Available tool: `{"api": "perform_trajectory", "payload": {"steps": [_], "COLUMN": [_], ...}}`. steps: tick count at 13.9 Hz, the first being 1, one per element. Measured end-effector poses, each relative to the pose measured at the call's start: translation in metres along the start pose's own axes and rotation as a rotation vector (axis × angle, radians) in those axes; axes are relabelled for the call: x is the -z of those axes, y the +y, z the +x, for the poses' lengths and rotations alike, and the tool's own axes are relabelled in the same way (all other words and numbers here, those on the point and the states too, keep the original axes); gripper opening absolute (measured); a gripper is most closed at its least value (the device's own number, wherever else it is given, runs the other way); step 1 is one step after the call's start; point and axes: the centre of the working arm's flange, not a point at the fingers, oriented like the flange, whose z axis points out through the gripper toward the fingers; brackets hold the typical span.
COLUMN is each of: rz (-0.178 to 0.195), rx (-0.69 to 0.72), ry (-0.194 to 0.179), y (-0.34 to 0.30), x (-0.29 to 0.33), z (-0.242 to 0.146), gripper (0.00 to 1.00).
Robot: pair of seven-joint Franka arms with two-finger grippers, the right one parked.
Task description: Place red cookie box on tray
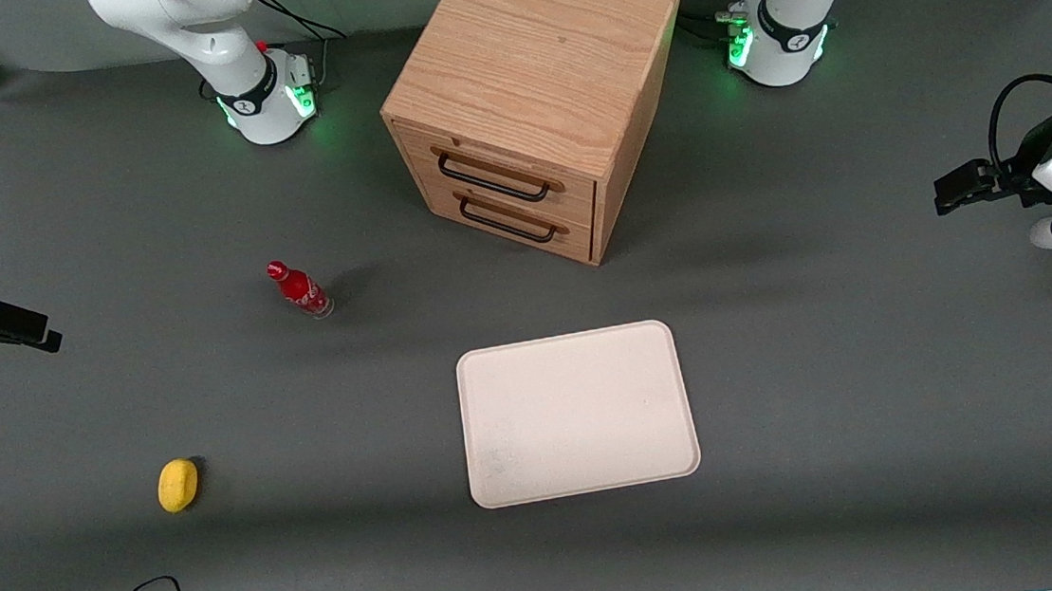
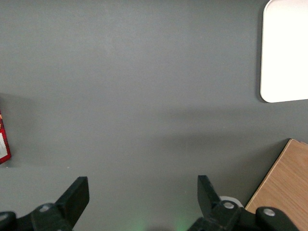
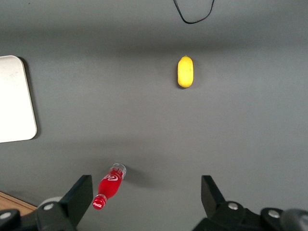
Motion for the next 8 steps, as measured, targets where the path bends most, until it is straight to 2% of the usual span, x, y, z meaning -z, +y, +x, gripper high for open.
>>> {"api": "perform_trajectory", "payload": {"steps": [6,8], "rz": [0.001,0.005], "rx": [0.002,0.024], "ry": [-0.001,-0.005], "y": [-0.001,-0.021], "x": [-0.001,-0.003], "z": [0.000,0.001], "gripper": [1.00,1.00]}}
